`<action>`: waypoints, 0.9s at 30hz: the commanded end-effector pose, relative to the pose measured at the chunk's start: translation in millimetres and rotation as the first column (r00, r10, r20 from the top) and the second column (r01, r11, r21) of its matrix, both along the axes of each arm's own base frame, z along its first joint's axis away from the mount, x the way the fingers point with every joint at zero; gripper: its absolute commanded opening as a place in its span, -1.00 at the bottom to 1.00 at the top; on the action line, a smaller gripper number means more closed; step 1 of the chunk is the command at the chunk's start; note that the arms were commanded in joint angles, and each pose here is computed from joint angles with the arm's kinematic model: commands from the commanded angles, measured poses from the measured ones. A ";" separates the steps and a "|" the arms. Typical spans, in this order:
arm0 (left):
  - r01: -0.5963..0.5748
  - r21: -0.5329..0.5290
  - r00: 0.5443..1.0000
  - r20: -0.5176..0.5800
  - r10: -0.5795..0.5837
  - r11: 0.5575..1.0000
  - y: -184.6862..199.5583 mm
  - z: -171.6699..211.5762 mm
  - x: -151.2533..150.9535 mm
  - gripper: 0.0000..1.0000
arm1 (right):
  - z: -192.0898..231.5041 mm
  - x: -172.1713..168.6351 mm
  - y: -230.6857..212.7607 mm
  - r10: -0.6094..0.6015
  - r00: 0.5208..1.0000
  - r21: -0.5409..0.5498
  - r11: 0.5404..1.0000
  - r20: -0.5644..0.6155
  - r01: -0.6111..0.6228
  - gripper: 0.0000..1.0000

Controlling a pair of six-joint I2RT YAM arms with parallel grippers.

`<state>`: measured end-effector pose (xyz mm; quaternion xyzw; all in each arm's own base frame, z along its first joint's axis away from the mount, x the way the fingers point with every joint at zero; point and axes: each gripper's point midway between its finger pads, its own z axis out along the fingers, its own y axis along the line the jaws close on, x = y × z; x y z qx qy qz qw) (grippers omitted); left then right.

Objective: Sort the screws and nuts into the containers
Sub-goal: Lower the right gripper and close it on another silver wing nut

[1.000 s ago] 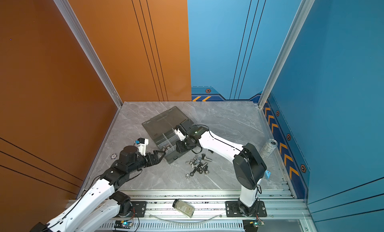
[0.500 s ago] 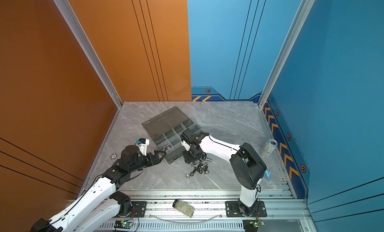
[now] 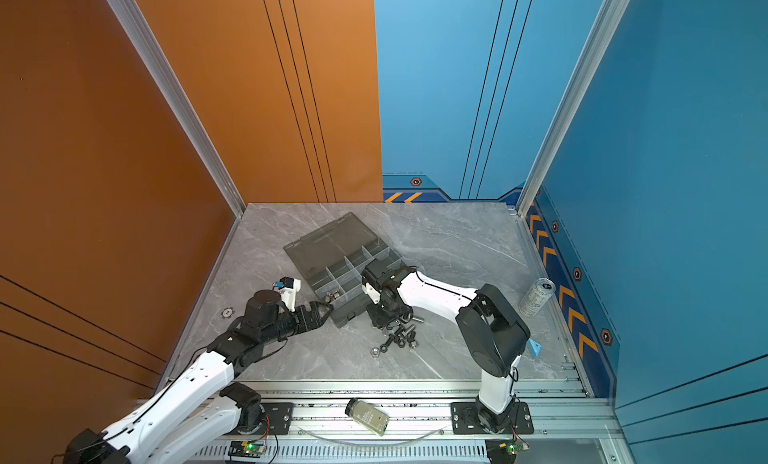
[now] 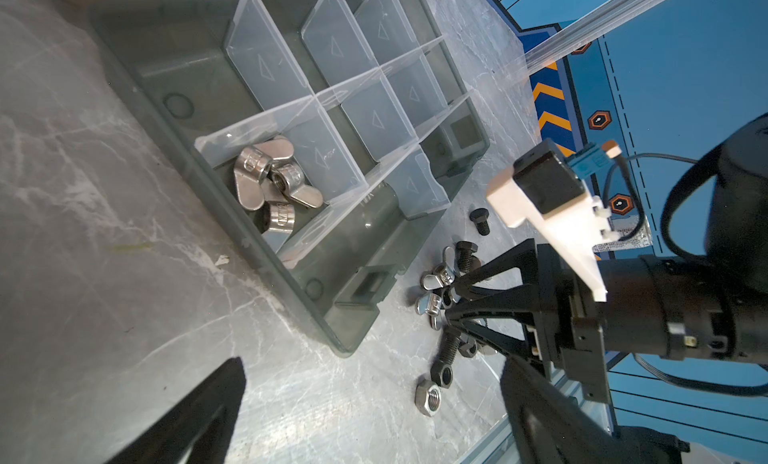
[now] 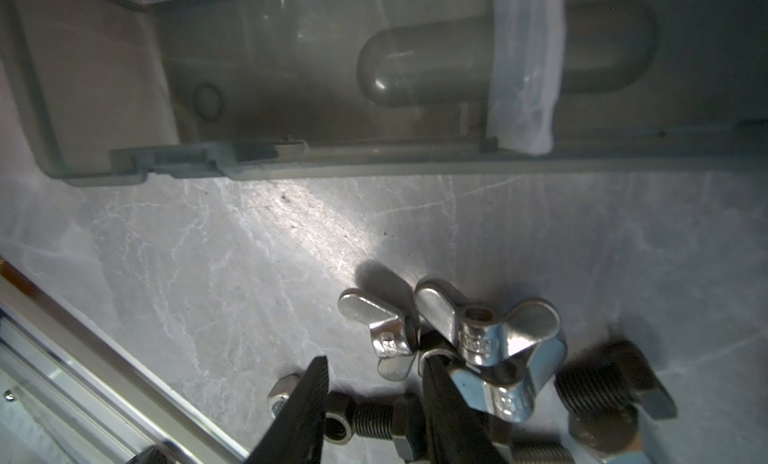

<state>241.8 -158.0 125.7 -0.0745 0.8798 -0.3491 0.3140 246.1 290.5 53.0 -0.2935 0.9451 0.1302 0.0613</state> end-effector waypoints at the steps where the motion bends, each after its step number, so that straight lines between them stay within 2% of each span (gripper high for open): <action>1: 0.001 -0.006 1.000 0.022 -0.001 1.000 -2.0 5.0 2.8 0.95 | -14.7 0.2 -6.4 0.015 1.000 -0.043 0.999 -0.009 -0.015 -0.19; 27: 0.021 -0.007 1.000 0.018 -0.021 1.000 -8.2 5.7 6.4 0.95 | -32.3 -11.4 -3.0 0.030 0.998 -0.063 0.997 -0.057 -0.034 -0.23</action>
